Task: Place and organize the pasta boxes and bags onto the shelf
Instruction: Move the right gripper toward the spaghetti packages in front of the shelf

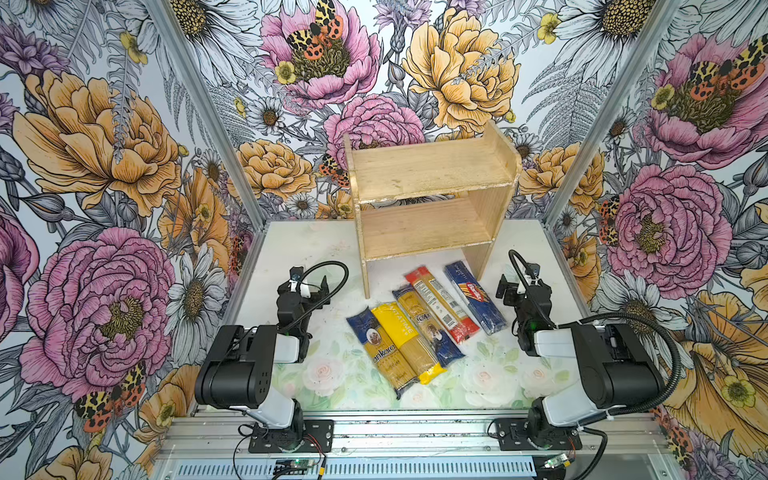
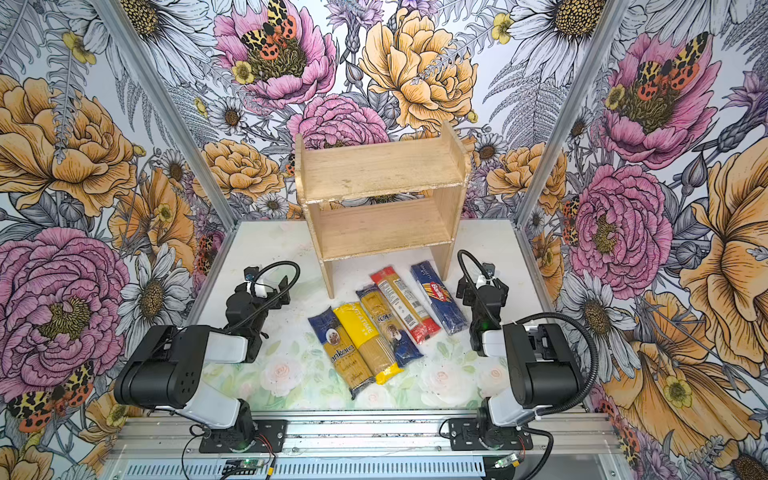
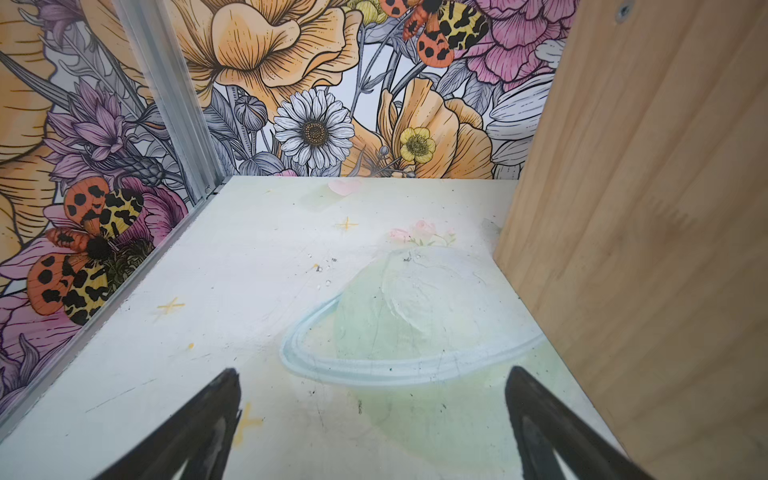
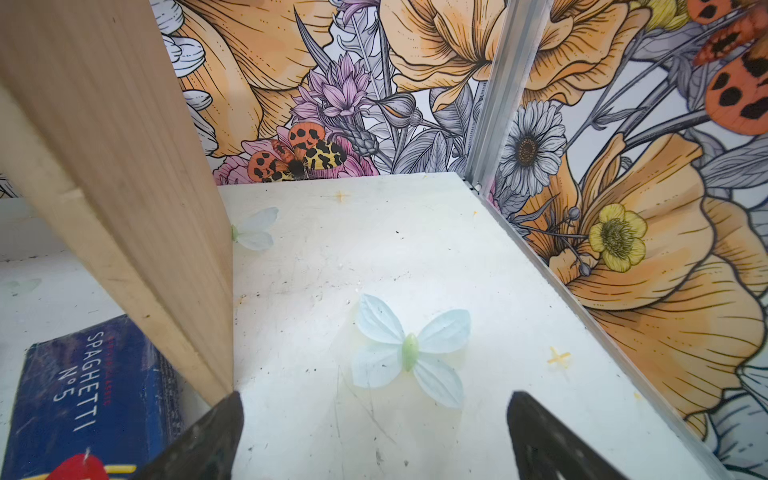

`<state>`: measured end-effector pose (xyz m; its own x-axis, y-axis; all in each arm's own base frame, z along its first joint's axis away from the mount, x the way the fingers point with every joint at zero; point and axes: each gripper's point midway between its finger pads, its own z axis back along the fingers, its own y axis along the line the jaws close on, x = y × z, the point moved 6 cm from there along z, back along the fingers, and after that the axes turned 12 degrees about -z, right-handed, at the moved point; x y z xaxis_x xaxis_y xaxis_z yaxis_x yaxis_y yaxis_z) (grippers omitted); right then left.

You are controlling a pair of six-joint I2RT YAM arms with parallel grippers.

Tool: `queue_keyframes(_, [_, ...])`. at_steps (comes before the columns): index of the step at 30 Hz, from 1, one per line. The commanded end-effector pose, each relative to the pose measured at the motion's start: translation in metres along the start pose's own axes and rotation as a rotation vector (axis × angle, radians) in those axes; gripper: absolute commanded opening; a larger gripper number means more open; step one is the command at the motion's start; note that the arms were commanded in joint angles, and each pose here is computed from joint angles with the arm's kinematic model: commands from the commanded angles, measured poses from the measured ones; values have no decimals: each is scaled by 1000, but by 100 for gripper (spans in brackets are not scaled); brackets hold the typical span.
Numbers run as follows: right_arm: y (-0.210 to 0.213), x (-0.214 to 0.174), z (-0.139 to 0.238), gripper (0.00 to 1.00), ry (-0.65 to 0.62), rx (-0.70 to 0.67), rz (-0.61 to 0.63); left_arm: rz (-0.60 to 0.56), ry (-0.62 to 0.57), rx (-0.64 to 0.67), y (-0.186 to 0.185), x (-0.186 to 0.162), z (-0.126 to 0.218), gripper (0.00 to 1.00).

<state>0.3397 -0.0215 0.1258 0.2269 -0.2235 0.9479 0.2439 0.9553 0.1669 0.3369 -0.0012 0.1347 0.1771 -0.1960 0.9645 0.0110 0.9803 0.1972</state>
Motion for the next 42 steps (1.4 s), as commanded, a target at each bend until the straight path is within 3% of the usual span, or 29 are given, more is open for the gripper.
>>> queue_keyframes(1, [2,4,-1,99,-24,5,-1,-14,-25,18,1,7,-1,99])
queue_keyframes(18, [2,5,0,100,-29,0,-1,-11,-2,40,4,7,-6,99])
queue_keyframes(26, [4,29,21,100,-70,21,-6,49,21,29,15,5,-11,99])
queue_keyframes(33, [21,45,32,100,10,132,-12,49,13,37,15,5,-9,99])
queue_keyframes(37, [30,53,38,99,77,188,-22,30,-2,-20,10,13,-6,99])
queue_keyframes(42, [45,59,51,100,128,314,-58,15,56,-58,7,29,-6,99])
